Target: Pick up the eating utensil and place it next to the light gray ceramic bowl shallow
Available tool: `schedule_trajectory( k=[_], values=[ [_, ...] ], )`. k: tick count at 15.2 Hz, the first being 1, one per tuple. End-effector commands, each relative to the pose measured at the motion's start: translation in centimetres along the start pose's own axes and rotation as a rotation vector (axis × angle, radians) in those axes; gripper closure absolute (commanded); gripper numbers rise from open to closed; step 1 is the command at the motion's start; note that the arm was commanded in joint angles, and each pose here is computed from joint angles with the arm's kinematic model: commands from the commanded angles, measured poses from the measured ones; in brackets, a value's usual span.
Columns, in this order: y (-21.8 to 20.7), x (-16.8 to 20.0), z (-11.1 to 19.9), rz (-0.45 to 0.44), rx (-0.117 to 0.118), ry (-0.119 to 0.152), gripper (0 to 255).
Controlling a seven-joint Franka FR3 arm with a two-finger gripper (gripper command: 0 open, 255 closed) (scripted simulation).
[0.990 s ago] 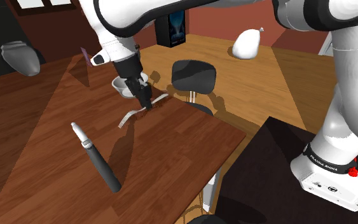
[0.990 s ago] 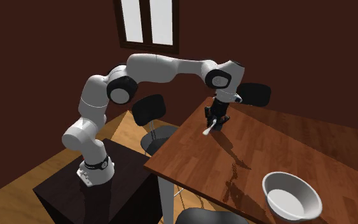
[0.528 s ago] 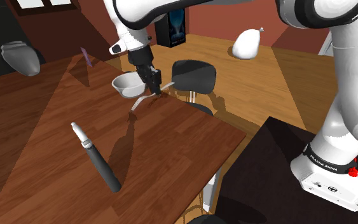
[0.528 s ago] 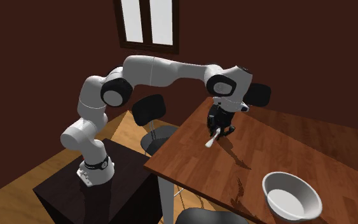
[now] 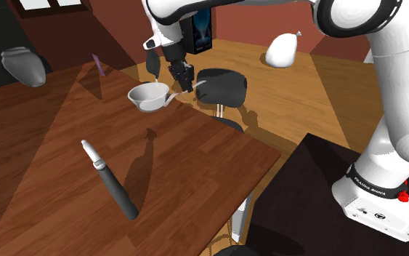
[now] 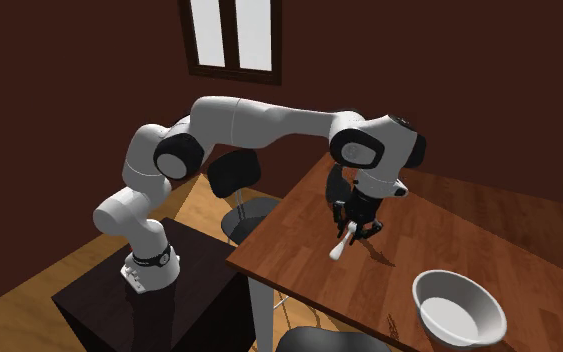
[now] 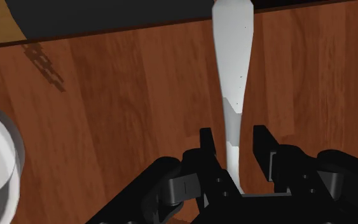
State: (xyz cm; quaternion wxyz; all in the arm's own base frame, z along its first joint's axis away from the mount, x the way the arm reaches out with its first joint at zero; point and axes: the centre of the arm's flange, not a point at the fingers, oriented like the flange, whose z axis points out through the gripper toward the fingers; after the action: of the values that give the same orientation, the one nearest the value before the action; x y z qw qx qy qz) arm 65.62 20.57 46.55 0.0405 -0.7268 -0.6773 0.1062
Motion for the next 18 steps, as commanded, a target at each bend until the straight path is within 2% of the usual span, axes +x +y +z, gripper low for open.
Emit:
schedule_trajectory(
  k=[1,18],
  values=[
    [1.0,-1.2,0.8,-0.001,0.000,0.000,255],
    [2.8,-0.3,9.5,-0.001,0.000,0.000,255]
  ],
)
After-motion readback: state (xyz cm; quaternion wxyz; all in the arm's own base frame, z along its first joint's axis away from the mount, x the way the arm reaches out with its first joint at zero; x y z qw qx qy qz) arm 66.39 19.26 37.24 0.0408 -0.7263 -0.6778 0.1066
